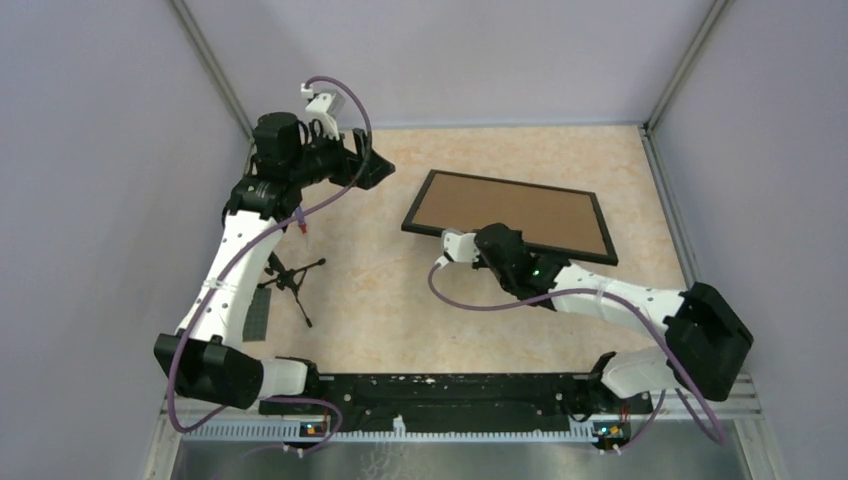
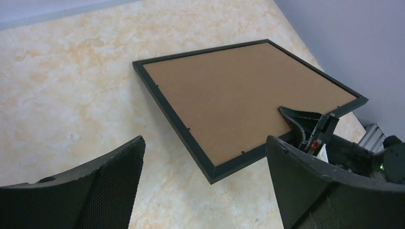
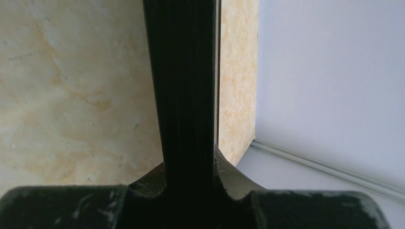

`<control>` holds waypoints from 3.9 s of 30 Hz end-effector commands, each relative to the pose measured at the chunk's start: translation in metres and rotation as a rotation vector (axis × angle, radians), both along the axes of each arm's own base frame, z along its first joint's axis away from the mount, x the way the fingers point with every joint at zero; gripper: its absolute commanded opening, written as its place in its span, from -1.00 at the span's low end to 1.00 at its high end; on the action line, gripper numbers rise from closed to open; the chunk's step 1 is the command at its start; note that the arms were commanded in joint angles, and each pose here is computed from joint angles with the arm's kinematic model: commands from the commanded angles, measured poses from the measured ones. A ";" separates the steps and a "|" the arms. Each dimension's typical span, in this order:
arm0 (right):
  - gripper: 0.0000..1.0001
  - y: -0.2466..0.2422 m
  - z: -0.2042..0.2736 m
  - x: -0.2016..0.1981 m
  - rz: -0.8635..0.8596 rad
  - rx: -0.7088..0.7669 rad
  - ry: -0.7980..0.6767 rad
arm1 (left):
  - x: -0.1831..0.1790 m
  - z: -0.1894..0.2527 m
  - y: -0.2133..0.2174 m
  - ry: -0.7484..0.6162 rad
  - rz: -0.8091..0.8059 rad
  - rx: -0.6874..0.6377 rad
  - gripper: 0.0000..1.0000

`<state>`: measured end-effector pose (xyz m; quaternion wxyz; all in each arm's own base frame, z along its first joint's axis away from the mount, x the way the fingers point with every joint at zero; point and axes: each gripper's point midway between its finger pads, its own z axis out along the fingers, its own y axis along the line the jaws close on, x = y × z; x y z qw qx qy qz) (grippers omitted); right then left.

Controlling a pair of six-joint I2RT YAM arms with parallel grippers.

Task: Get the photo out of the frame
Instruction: Turn over the photo frame at the center of the board, then adjust the photo frame at the center of the board, then pick up the screwdriver from the center of the board.

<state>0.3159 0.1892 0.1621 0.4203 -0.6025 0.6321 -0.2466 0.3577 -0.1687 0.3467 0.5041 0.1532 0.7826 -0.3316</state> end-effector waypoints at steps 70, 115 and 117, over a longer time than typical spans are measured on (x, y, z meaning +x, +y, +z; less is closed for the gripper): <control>0.42 -0.090 -0.092 0.185 -0.377 0.787 0.538 | 0.055 -0.279 -0.013 0.383 -0.197 0.565 0.31; 0.31 -0.033 -0.068 0.141 -0.294 0.896 0.637 | 0.064 -0.217 0.099 0.237 0.654 0.847 0.97; 0.33 -0.031 -0.054 0.136 -0.277 0.920 0.625 | 0.072 -0.220 0.115 0.242 0.740 0.857 0.96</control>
